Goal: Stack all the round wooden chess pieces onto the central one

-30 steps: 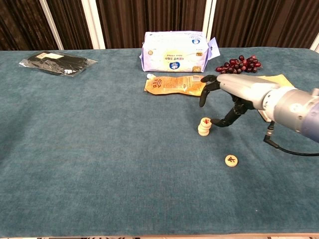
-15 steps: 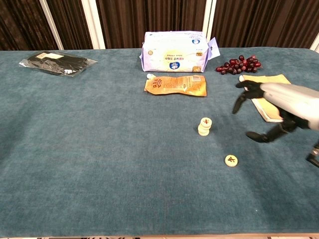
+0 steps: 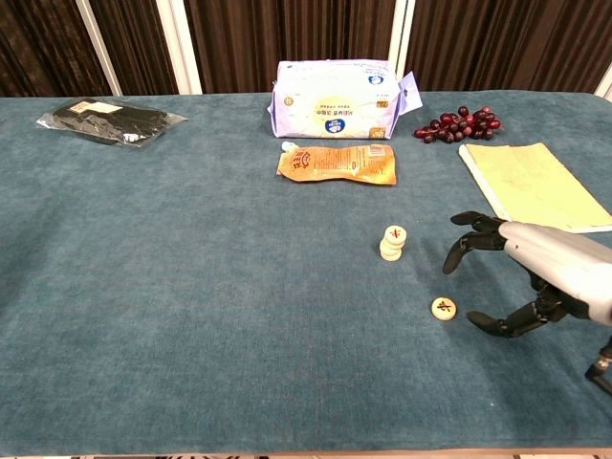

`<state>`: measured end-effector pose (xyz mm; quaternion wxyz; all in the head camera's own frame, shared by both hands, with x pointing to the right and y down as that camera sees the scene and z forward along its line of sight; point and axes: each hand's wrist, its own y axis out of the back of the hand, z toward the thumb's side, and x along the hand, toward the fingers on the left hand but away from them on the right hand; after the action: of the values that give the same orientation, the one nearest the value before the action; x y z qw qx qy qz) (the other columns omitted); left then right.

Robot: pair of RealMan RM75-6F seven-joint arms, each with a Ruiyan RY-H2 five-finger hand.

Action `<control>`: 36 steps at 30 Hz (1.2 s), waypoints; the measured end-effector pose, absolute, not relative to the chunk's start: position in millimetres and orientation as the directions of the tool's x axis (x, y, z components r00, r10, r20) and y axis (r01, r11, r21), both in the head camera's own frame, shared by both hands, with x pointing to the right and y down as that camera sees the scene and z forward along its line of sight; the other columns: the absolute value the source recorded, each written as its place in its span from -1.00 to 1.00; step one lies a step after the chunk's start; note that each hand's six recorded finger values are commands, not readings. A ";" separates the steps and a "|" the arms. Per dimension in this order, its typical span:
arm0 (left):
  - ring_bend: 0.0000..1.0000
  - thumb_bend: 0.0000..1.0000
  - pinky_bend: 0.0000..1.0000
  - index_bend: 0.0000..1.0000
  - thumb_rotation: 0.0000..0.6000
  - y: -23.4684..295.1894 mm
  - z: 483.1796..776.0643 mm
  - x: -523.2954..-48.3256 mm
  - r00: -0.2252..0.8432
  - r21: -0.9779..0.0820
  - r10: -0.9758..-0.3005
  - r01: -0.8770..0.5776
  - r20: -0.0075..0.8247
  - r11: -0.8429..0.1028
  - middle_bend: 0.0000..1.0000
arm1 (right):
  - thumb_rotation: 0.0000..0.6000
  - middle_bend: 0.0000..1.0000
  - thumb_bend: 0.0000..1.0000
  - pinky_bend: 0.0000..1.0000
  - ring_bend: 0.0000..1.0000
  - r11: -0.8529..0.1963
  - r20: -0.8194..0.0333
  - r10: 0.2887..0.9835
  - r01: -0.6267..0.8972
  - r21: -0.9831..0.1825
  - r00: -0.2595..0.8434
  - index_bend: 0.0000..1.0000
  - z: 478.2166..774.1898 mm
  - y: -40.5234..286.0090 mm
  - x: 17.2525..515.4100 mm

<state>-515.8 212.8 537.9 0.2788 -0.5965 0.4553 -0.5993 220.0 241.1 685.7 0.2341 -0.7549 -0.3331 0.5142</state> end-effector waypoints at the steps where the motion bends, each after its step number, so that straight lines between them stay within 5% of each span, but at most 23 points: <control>1: -1.00 0.06 -1.00 -0.69 1.00 213.1 538.3 -515.7 -0.134 -0.876 -0.876 -0.214 0.464 -0.431 -1.00 | 1.00 -1.00 -0.18 -1.00 -1.00 -0.668 -0.619 0.744 0.270 -0.694 0.250 -0.30 686.7 241.9 218.3; 36: -1.00 0.06 -1.00 -0.69 1.00 211.8 536.8 -516.2 -0.134 -0.881 -0.880 -0.211 0.455 -0.424 -1.00 | 1.00 -1.00 -0.18 -1.00 -1.00 -0.665 -0.626 0.746 0.300 -0.684 0.227 -0.09 710.6 248.2 214.5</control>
<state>-516.2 211.8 536.8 0.2799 -0.5956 0.4580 -0.5977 214.5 248.2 710.6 0.2163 -0.7529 -0.3472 0.5156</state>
